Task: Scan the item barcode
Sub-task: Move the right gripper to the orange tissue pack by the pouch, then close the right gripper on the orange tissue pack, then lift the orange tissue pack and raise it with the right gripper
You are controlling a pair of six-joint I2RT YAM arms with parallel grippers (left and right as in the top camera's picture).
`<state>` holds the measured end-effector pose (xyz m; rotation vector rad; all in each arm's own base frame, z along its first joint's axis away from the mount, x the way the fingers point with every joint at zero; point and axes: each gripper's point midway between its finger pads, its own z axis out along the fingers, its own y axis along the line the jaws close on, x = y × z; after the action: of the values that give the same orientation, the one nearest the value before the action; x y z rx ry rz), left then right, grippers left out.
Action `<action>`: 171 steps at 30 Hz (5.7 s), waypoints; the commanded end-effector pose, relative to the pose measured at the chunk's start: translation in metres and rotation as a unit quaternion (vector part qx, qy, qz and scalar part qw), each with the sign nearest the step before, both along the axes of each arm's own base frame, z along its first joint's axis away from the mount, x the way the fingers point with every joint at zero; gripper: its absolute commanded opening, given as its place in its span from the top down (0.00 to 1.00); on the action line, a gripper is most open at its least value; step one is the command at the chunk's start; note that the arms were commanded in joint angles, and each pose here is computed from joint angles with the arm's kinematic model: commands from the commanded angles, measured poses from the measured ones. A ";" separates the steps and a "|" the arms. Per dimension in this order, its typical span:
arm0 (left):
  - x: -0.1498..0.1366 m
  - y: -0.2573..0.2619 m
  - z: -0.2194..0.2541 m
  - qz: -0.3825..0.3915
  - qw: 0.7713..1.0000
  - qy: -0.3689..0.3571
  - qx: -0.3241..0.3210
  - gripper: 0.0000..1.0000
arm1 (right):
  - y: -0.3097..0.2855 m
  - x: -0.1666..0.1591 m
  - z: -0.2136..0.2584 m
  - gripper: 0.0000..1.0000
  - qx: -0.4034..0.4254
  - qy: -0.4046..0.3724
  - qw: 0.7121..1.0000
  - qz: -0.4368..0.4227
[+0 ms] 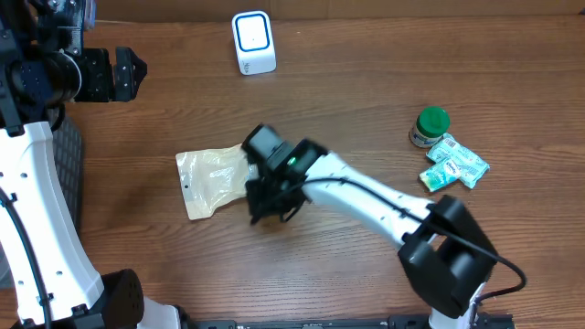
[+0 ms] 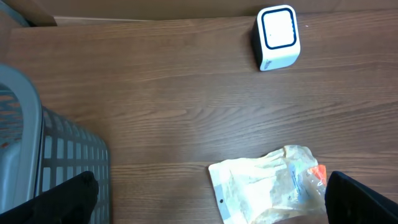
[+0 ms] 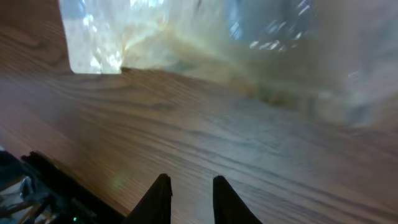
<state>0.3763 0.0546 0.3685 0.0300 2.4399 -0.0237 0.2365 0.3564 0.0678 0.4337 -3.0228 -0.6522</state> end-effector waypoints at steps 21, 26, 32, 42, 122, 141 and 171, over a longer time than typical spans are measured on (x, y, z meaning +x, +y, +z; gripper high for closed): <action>0.000 0.000 0.002 -0.007 1.000 -0.004 0.001 0.01 | 0.037 0.115 -0.003 0.79 0.090 -0.199 0.972 -0.086; 0.000 -0.001 0.002 -0.007 1.000 -0.004 0.001 0.00 | 0.020 0.126 -0.005 0.78 0.076 -0.194 0.973 -0.101; 0.000 -0.001 0.002 -0.007 1.000 -0.004 0.001 0.00 | -0.023 0.132 0.014 0.72 0.055 -0.143 0.979 -0.132; 0.000 -0.001 0.002 -0.008 1.000 -0.004 0.001 0.01 | -0.032 0.095 0.000 0.79 0.046 -0.042 0.989 -0.132; 0.000 -0.001 0.002 -0.007 1.000 -0.004 0.001 0.01 | -0.101 0.142 -0.041 0.65 0.037 -0.008 0.976 -0.215; 0.000 -0.001 0.002 -0.007 1.000 -0.004 0.001 0.00 | -0.098 0.137 -0.070 0.96 0.032 0.037 0.970 -0.239; 0.000 -0.001 0.002 -0.007 1.000 -0.004 0.001 0.00 | -0.116 0.117 0.159 0.96 0.514 0.075 0.854 -0.006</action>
<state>0.3764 0.0546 0.3686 0.0301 2.4395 -0.0236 0.3721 0.2360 0.1745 0.1434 -2.5473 -1.8682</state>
